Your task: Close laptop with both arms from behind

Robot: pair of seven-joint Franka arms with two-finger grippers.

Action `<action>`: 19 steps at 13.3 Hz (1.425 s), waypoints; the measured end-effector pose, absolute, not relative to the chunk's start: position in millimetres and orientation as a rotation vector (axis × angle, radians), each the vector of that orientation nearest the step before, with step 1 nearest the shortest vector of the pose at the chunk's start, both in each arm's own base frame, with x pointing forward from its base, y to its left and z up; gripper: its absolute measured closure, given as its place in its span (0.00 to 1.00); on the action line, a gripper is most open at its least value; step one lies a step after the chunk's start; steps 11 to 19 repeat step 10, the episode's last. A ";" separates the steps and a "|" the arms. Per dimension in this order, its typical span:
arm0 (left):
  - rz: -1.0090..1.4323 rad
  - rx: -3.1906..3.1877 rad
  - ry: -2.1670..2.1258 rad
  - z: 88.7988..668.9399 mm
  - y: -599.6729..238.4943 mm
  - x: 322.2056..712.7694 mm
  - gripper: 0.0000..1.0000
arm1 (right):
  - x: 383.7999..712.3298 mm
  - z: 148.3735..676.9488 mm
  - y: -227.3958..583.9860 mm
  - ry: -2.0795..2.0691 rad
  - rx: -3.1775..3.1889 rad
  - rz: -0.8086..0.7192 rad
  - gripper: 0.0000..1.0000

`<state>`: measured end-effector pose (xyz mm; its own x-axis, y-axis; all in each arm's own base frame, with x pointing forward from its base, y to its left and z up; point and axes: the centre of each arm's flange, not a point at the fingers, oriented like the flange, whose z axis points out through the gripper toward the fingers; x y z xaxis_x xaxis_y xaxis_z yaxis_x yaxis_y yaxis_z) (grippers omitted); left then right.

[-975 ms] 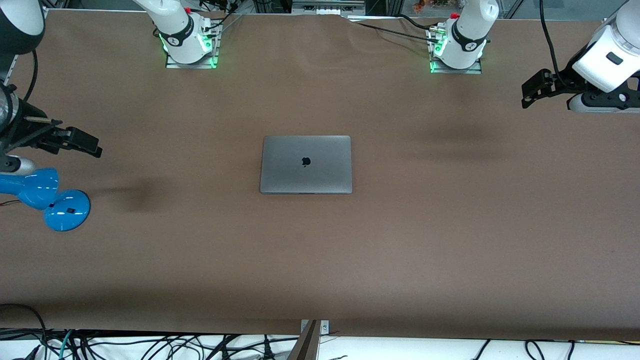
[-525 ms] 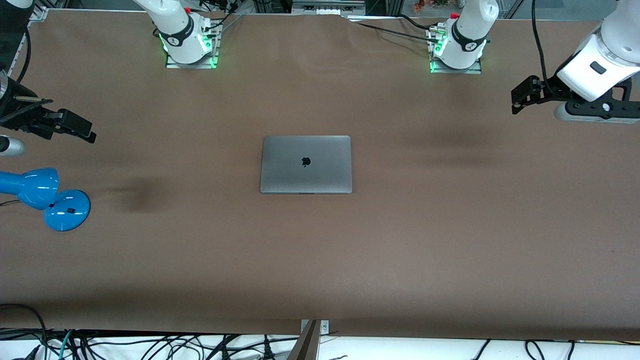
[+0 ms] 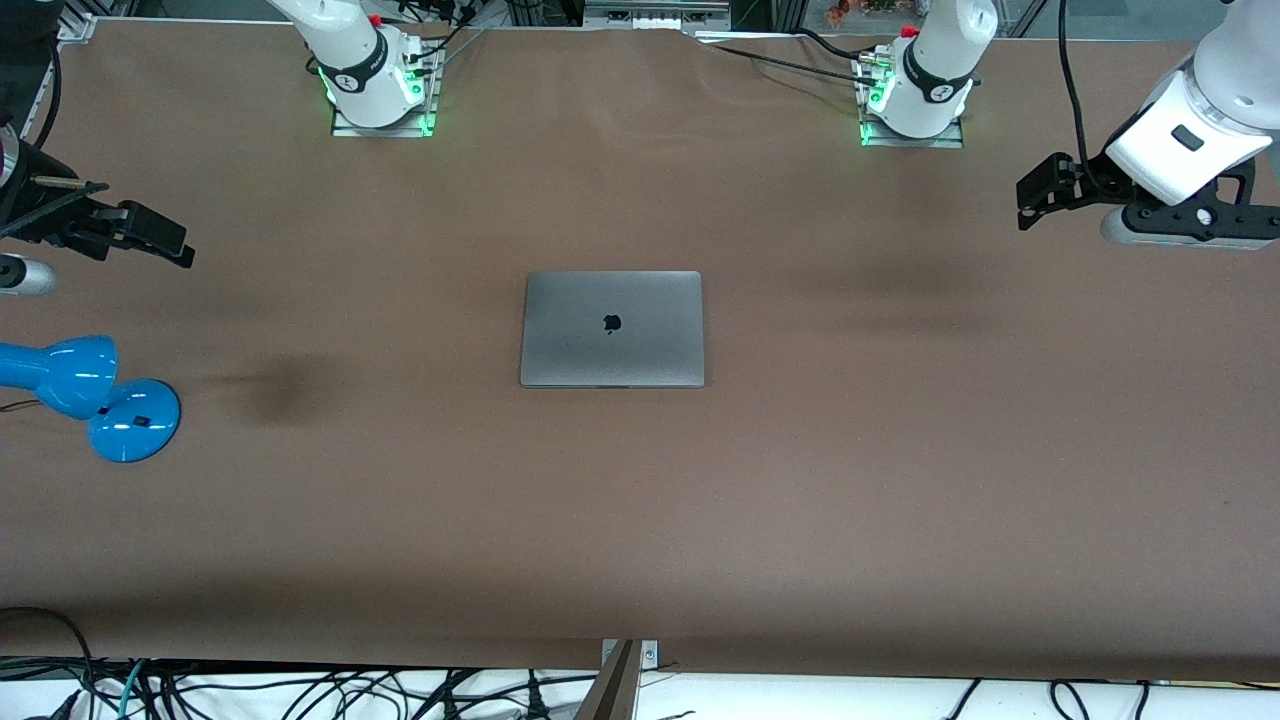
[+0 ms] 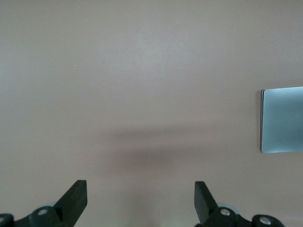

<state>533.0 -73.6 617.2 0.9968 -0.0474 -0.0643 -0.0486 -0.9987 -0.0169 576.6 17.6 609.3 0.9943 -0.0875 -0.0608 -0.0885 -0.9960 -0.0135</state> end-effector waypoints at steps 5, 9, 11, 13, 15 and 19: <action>0.091 -3.148 0.051 614.4 -69.3 537.4 0.00 | 575.3 607.1 18.2 0.136 -3.123 0.113 0.00; 0.106 -3.148 0.045 609.3 -67.1 539.6 0.00 | 575.2 606.1 15.7 0.137 -3.145 0.115 0.00; 0.107 -3.148 0.044 608.9 -67.2 539.8 0.00 | 575.2 606.1 13.7 0.138 -3.165 0.113 0.00; 0.107 -3.148 0.044 608.9 -67.2 539.8 0.00 | 575.2 606.1 13.7 0.138 -3.165 0.113 0.00; 0.107 -3.148 0.044 608.9 -67.2 539.8 0.00 | 575.2 606.1 13.7 0.138 -3.165 0.113 0.00; 0.107 -3.148 0.044 608.9 -67.2 539.8 0.00 | 575.2 606.1 13.7 0.138 -3.165 0.113 0.00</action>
